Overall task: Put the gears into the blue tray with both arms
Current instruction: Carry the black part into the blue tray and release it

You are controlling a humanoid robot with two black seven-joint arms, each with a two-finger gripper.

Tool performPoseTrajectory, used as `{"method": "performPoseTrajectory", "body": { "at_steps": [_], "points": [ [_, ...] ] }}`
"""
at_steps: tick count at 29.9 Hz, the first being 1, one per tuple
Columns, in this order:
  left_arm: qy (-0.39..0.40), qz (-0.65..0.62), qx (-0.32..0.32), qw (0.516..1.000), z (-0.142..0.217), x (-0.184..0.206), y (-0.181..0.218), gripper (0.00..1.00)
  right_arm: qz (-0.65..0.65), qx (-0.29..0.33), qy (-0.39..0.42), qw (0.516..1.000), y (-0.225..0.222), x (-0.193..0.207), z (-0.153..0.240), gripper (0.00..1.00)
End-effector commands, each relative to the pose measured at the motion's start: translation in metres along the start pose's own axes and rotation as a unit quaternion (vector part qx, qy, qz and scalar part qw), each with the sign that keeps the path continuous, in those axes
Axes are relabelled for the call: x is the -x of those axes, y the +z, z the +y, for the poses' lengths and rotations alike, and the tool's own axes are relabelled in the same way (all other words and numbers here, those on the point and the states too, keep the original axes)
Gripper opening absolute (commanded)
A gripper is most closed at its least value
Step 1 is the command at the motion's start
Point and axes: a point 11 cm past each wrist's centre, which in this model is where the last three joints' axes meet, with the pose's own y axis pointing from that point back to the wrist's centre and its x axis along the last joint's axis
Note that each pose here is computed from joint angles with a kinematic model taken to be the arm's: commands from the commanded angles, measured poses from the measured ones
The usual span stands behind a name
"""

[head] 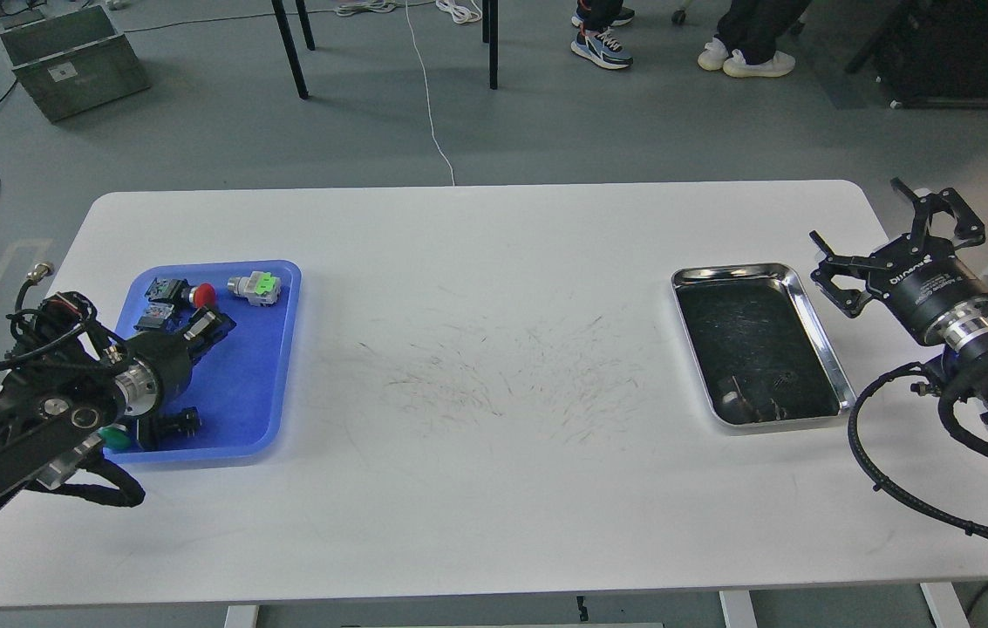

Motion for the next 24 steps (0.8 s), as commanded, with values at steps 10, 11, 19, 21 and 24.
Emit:
{"method": "performPoseTrajectory", "body": {
  "at_steps": [10,11,19,21,24],
  "points": [
    [0.001,0.011,-0.019,1.000,-0.005,0.001,-0.009,0.35,0.000,0.000,-0.001,1.000,0.000,0.001,0.000,0.99],
    [0.002,0.011,-0.020,1.000,-0.005,0.000,-0.010,0.40,0.001,0.001,-0.001,1.000,0.000,0.000,0.000,0.99],
    [0.013,0.013,-0.025,1.000,-0.006,-0.007,-0.010,0.90,0.001,0.001,-0.001,1.000,0.000,0.001,0.000,0.99],
    [0.018,0.012,-0.025,0.999,-0.004,-0.012,-0.010,0.93,0.000,0.001,-0.001,1.000,0.000,0.000,0.000,0.99],
    [0.025,0.008,-0.025,0.999,-0.001,-0.021,-0.009,0.97,0.000,0.001,-0.001,1.000,0.001,0.000,0.000,0.99]
  ]
}}
